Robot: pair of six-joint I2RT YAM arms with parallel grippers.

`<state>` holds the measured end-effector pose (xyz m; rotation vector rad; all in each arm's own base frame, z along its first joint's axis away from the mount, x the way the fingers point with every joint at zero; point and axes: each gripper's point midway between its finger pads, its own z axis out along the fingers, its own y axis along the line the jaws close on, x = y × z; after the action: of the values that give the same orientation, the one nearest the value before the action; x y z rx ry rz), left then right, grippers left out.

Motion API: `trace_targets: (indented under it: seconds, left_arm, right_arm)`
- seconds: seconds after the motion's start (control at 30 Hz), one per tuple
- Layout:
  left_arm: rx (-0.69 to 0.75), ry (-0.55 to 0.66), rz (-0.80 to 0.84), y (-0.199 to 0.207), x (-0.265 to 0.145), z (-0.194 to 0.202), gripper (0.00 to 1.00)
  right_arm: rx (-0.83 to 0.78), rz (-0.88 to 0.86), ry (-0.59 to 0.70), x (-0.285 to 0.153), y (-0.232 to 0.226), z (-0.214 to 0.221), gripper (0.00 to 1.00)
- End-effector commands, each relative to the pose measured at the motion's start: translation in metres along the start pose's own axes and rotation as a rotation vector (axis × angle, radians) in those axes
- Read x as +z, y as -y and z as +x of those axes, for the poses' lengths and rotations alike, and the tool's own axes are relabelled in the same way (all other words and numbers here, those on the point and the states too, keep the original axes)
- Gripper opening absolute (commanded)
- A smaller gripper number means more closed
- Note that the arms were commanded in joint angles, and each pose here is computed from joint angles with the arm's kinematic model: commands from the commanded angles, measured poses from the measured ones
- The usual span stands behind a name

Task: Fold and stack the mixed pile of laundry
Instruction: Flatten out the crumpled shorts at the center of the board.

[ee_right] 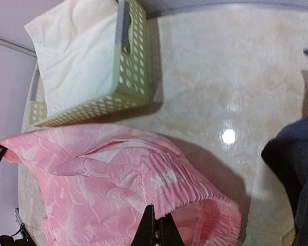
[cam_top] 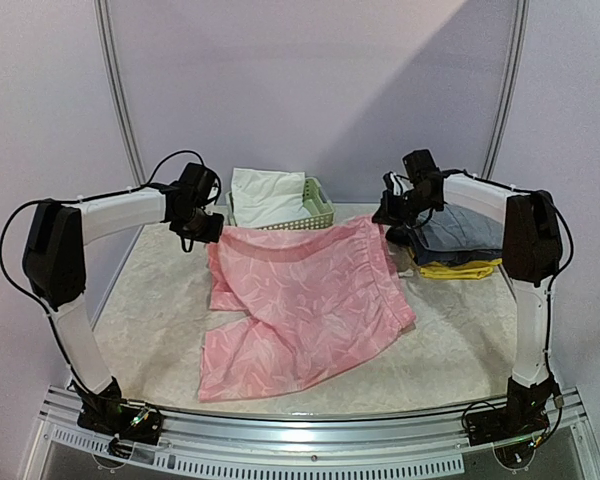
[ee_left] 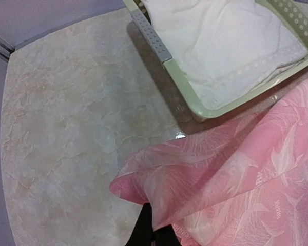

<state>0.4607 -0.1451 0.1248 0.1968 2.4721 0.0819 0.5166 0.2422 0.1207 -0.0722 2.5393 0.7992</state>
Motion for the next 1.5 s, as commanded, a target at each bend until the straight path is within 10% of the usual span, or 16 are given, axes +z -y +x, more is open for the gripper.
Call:
trace_targets:
  seconds: [0.0,0.47,1.03,1.47]
  left_arm:
    - [0.003,-0.015,-0.033,-0.008,-0.004,0.0,0.0]
    - [0.012,-0.046,-0.058,-0.006,0.019,0.002,0.0]
    - [0.042,0.068,-0.023,0.015,-0.053,0.023,0.92]
    - [0.093,-0.029,0.115,0.062,-0.11,0.15,0.89]
  right_arm:
    - [-0.003,0.06,0.098,-0.015,0.006,-0.037,0.0]
    - [0.04,0.169,0.115,0.039,0.052,-0.055,0.12]
    - [-0.122,0.114,0.105,-0.02,-0.026,-0.031,0.55]
    - [-0.121,0.126,0.049,-0.076,-0.02,0.097,0.72]
